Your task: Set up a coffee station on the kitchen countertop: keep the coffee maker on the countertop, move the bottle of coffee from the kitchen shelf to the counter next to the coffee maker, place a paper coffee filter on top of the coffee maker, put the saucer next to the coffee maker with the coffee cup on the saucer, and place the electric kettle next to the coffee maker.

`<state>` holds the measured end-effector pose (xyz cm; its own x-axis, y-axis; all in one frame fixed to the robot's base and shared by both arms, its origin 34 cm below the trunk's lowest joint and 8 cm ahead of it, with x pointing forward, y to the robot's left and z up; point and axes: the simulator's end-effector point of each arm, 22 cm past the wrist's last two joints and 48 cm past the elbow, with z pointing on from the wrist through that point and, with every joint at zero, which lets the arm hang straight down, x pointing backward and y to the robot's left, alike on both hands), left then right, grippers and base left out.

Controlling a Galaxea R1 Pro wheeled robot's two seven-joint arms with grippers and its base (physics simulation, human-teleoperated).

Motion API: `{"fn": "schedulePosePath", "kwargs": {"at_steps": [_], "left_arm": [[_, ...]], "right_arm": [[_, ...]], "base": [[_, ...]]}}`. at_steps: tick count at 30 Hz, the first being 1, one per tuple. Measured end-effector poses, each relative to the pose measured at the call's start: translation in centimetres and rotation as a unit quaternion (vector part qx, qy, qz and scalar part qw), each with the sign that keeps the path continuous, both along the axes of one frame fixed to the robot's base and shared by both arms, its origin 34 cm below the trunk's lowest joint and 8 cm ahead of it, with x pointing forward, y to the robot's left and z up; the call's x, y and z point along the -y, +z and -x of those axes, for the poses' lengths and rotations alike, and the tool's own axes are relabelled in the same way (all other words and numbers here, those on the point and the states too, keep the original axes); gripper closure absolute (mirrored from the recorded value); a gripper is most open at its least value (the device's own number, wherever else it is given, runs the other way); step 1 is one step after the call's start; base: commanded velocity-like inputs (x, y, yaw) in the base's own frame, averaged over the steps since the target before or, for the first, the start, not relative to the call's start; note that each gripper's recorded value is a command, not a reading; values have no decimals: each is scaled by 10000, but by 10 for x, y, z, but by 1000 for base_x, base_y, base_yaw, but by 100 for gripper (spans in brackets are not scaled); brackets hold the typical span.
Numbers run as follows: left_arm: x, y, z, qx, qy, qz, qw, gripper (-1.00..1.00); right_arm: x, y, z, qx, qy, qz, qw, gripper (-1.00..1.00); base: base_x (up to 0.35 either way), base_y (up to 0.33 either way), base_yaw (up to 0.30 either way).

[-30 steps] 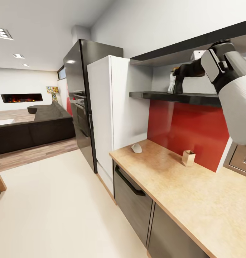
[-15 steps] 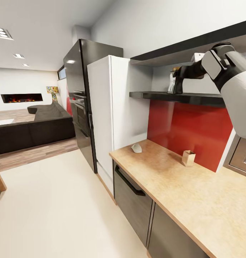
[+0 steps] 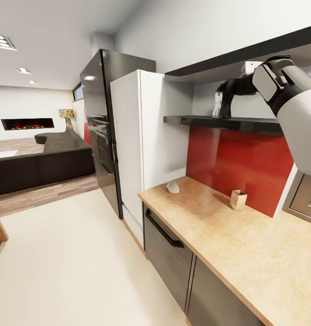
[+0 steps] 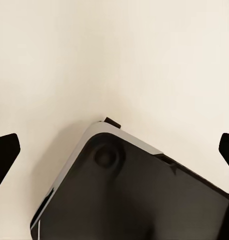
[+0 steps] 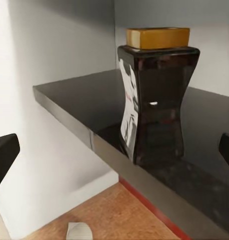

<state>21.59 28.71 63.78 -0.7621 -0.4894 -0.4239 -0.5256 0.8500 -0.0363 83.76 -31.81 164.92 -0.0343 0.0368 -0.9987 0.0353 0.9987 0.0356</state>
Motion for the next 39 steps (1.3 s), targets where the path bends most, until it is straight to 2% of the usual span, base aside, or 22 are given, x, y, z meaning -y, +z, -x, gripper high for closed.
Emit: {"fn": "schedulePosePath", "kwargs": {"at_steps": [8,14,20,39], "left_arm": [[-3,0,0,-1,14,-18,10000,-100],[-3,0,0,0,10,-20,10000,-100],[-3,0,0,0,9,-22,10000,-100],[-3,0,0,-1,0,-21,10000,-100]], "right_arm": [[2,-1,-1,28,-19,8,10000,-100],[11,-19,-7,-126,-78,-50,9999,-100],[17,-22,-9,-121,-109,-60,9998,-100],[17,-22,-9,-122,-105,-64,9998,-100]], "base": [[116,0,0],[15,0,0],[1,0,0],[86,4,0]]}}
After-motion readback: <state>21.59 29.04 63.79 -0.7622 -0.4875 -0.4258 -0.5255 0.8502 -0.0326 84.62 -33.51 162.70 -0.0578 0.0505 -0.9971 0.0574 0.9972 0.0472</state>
